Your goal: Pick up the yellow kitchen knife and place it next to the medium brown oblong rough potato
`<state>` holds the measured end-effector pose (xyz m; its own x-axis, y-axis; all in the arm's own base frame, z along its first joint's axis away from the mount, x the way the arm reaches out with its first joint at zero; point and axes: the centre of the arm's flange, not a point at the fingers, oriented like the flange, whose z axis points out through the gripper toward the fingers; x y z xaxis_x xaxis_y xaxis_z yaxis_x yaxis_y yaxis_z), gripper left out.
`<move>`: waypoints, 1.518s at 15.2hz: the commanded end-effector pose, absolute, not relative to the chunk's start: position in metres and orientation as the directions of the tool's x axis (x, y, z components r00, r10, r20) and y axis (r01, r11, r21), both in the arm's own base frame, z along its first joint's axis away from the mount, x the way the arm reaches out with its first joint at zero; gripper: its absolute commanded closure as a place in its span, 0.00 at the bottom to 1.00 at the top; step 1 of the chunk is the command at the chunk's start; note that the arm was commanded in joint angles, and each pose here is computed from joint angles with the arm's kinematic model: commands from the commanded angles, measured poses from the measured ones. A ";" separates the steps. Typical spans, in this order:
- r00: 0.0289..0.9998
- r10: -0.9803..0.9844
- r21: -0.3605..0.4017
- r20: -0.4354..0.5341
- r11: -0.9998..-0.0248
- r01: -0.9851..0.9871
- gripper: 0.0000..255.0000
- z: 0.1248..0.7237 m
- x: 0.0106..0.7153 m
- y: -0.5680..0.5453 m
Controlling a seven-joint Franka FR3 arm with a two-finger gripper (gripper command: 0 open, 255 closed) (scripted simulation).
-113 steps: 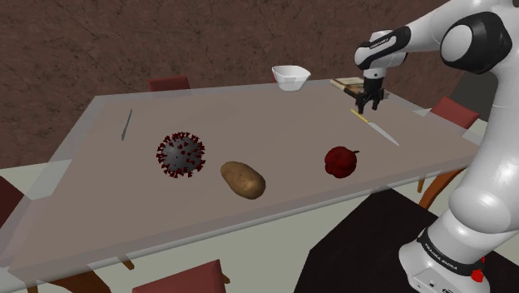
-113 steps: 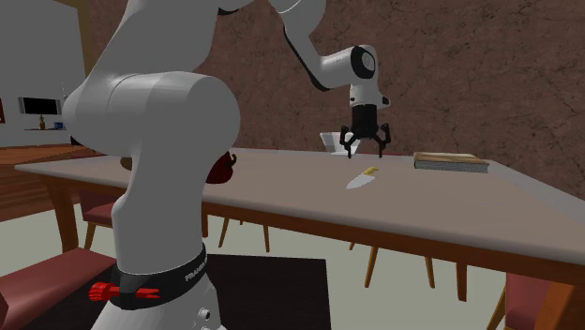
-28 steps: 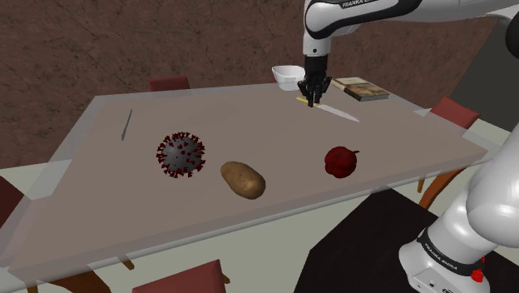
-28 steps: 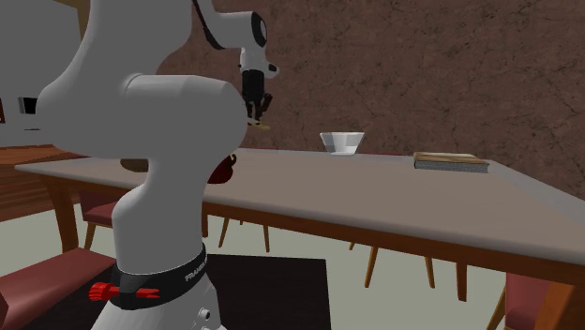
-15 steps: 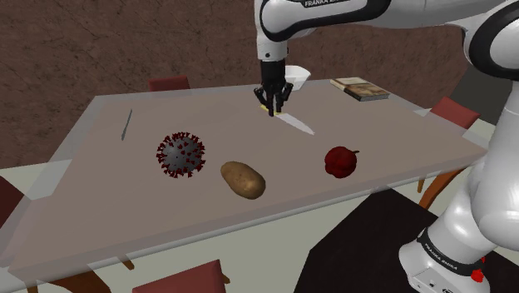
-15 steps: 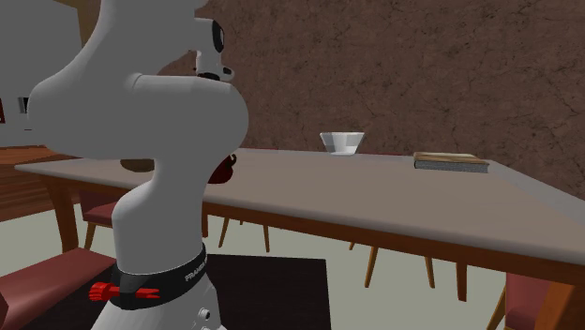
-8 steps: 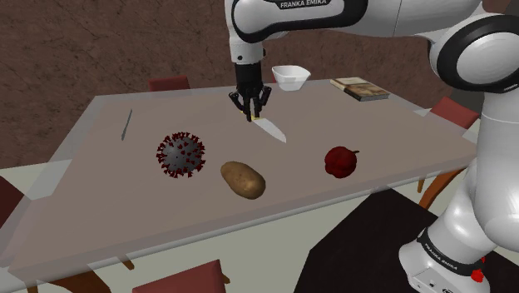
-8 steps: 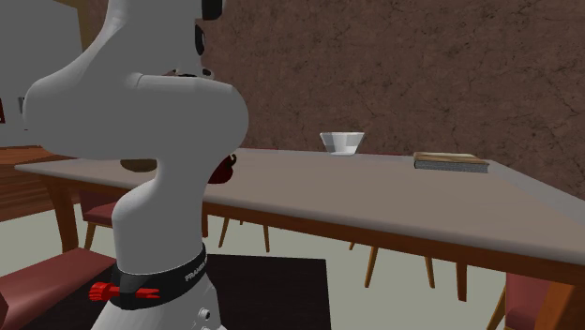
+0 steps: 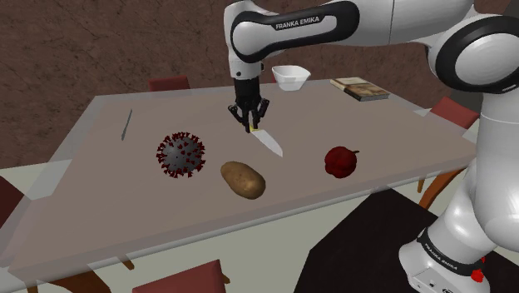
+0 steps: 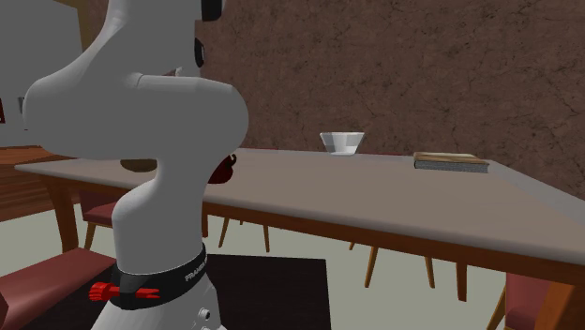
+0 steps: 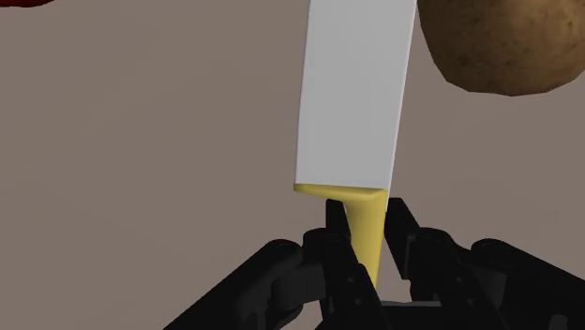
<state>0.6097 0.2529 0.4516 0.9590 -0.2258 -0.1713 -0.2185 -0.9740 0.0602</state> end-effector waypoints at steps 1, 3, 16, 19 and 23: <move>0.959 -0.226 0.060 -0.171 -0.974 -0.218 1.00 0.442 0.610 0.253; 0.959 -0.226 0.060 -0.171 -0.974 -0.218 1.00 0.431 0.610 0.253; 0.959 -0.226 0.060 -0.171 -0.974 -0.218 1.00 0.362 0.610 0.253; 0.959 -0.226 0.060 -0.171 -0.974 -0.218 1.00 0.349 0.610 0.253; 0.959 -0.226 0.060 -0.171 -0.974 -0.218 1.00 0.349 0.610 0.253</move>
<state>0.6096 0.2526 0.3497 0.9591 -0.2258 -0.1709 -0.2186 -0.9740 0.0601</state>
